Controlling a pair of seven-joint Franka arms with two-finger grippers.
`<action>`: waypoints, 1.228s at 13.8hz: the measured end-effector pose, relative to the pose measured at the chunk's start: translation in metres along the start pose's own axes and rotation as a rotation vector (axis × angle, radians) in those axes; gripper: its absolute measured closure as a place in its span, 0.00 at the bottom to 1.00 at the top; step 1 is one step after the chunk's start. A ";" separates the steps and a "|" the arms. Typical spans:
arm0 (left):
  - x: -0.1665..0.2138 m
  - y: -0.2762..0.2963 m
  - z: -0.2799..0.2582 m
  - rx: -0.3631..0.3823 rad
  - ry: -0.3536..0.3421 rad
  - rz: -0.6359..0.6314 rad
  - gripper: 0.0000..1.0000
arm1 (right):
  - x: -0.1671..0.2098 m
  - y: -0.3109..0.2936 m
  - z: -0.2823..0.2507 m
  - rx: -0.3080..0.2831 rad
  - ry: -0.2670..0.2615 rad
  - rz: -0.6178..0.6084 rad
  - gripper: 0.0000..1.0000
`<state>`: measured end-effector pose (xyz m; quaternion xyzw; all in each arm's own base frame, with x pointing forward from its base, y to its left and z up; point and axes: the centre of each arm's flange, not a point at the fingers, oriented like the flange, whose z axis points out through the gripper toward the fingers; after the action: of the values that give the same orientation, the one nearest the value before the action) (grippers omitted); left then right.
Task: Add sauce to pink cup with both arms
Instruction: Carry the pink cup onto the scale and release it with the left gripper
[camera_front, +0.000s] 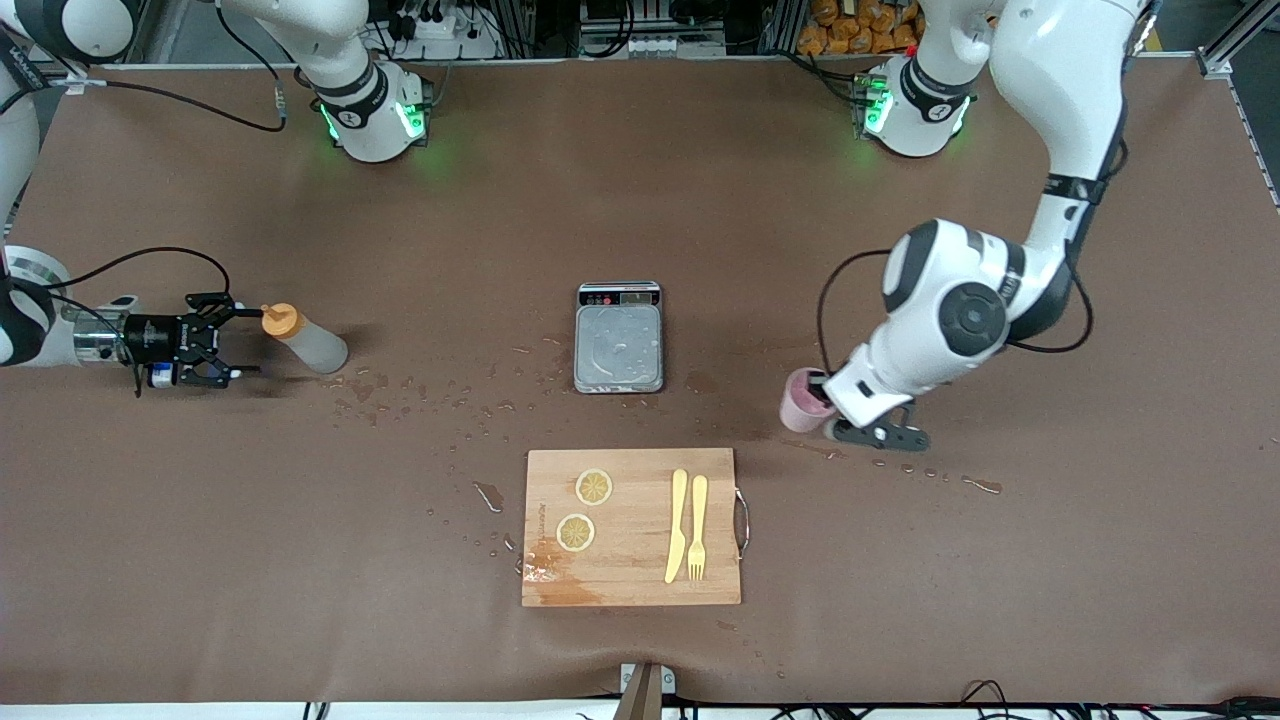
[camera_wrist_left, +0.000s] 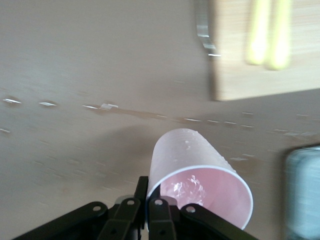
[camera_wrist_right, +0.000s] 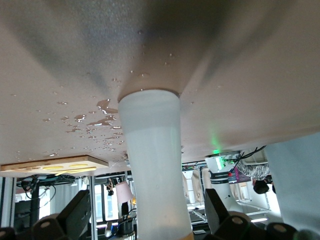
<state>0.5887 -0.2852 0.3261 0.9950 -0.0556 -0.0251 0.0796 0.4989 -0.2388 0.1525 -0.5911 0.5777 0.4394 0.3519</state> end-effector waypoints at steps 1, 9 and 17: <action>-0.008 0.031 -0.006 -0.017 -0.007 -0.012 0.97 | 0.006 0.001 0.004 -0.004 -0.007 -0.020 0.00; -0.088 0.214 0.035 -0.024 -0.068 -0.025 0.97 | 0.021 -0.004 0.037 -0.050 -0.044 -0.052 0.00; -0.085 0.215 0.078 0.017 -0.101 -0.020 0.97 | 0.021 -0.007 0.060 -0.070 -0.043 -0.046 0.00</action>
<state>0.4769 -0.4984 0.2870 0.9936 -0.0497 -0.0759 0.0678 0.4981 -0.1906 0.1109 -0.6065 0.5407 0.4635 0.3534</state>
